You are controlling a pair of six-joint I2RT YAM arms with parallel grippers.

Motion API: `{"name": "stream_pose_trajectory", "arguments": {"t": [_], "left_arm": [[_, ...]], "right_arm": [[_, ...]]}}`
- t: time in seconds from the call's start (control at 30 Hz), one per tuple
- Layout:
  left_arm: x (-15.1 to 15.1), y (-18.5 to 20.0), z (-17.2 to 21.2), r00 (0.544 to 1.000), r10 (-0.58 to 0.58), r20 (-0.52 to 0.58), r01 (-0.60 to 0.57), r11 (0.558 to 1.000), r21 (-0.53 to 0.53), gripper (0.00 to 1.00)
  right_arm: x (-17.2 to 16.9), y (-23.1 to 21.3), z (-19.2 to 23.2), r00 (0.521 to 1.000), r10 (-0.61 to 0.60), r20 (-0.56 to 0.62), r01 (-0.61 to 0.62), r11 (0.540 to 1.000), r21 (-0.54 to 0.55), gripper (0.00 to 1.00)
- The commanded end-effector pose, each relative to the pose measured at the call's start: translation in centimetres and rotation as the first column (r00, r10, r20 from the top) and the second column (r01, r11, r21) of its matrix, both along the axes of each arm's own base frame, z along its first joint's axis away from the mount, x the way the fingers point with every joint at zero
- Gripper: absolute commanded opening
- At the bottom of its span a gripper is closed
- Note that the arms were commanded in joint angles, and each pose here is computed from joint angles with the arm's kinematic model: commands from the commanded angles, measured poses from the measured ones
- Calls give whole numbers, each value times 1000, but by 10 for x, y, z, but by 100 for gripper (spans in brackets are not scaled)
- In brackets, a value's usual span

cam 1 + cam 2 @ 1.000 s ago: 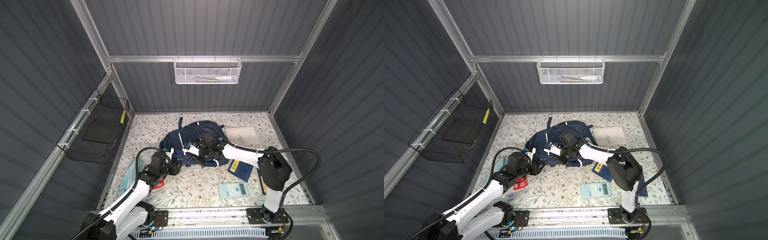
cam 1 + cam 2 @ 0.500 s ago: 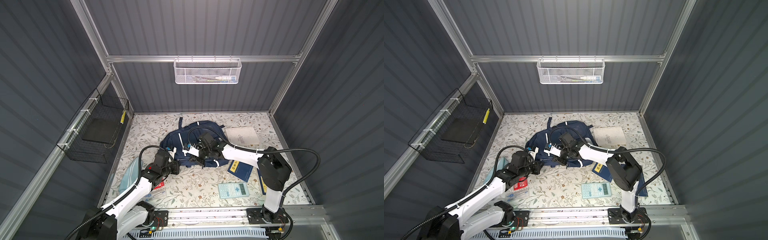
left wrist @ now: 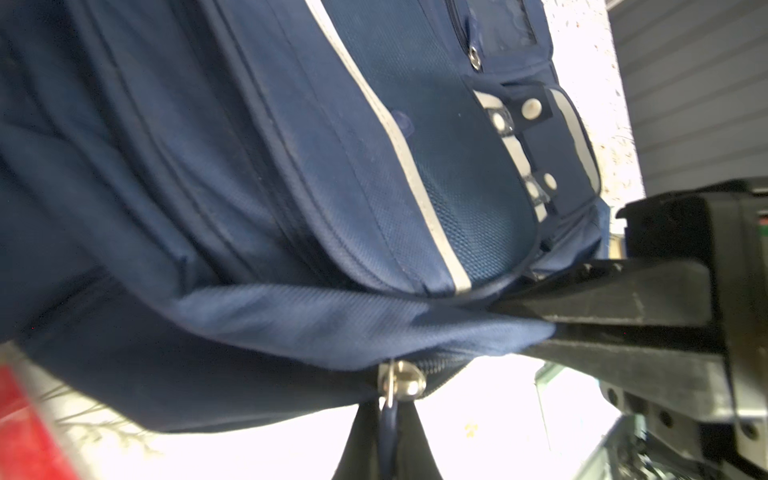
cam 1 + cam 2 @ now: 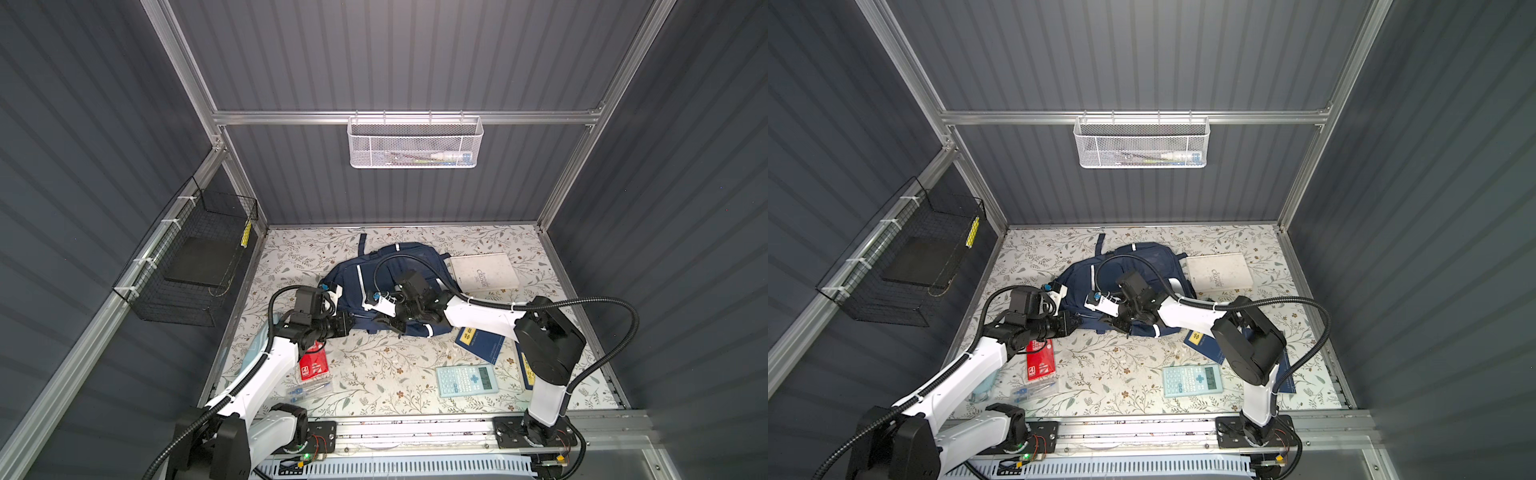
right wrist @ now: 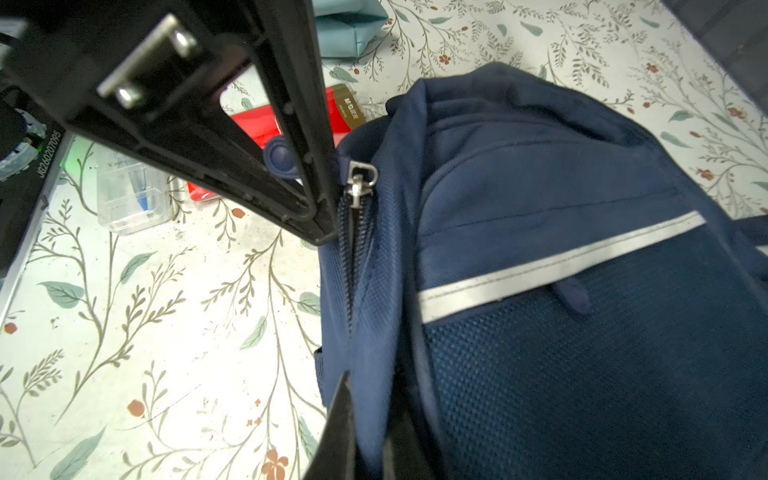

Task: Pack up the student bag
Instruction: 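Drag the zipper farther with the right gripper while the left gripper holds the flap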

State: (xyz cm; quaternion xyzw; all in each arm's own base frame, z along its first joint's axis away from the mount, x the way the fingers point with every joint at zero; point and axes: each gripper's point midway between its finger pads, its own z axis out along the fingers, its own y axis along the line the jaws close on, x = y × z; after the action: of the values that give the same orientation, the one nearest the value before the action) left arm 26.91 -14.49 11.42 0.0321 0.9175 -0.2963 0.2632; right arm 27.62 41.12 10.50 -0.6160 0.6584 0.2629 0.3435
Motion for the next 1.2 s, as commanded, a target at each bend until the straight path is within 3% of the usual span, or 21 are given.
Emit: {"name": "stream_pose_trajectory", "arguments": {"t": [0.0,0.13,0.3,0.63,0.7,0.83,0.93,1.03,1.17], "left_arm": [[25,23,9,992,79,102,-85,995,58,0],[4,-12,0,991,-61,118,37,981,192,0],[-7,-45,-3,985,-125,120,102,977,185,0],[-20,-96,8,966,-222,133,230,972,-46,0],[-20,-88,5,971,-197,132,201,979,-17,0],[-11,-38,-11,997,-32,77,21,990,139,0],[-2,6,-17,994,111,18,-113,981,157,0],[8,38,-11,983,181,13,-179,957,226,0],[34,71,-13,963,271,-3,-265,942,206,0]], "right_arm": [[-6,-29,-13,996,-35,-78,26,993,-113,0],[-5,-12,-7,992,-45,-114,36,997,-74,0],[-11,5,-4,984,-28,-174,27,1000,-13,0],[-13,22,9,978,-1,-210,19,996,87,0],[-13,18,6,979,-12,-203,27,997,72,0],[-9,-4,-4,977,-60,-206,71,996,45,0],[-15,-19,-13,981,-58,-187,56,998,-15,0],[-19,-31,-17,983,-42,-180,30,997,-67,0],[-24,-41,-13,984,-8,-180,-6,997,-76,0]]}}
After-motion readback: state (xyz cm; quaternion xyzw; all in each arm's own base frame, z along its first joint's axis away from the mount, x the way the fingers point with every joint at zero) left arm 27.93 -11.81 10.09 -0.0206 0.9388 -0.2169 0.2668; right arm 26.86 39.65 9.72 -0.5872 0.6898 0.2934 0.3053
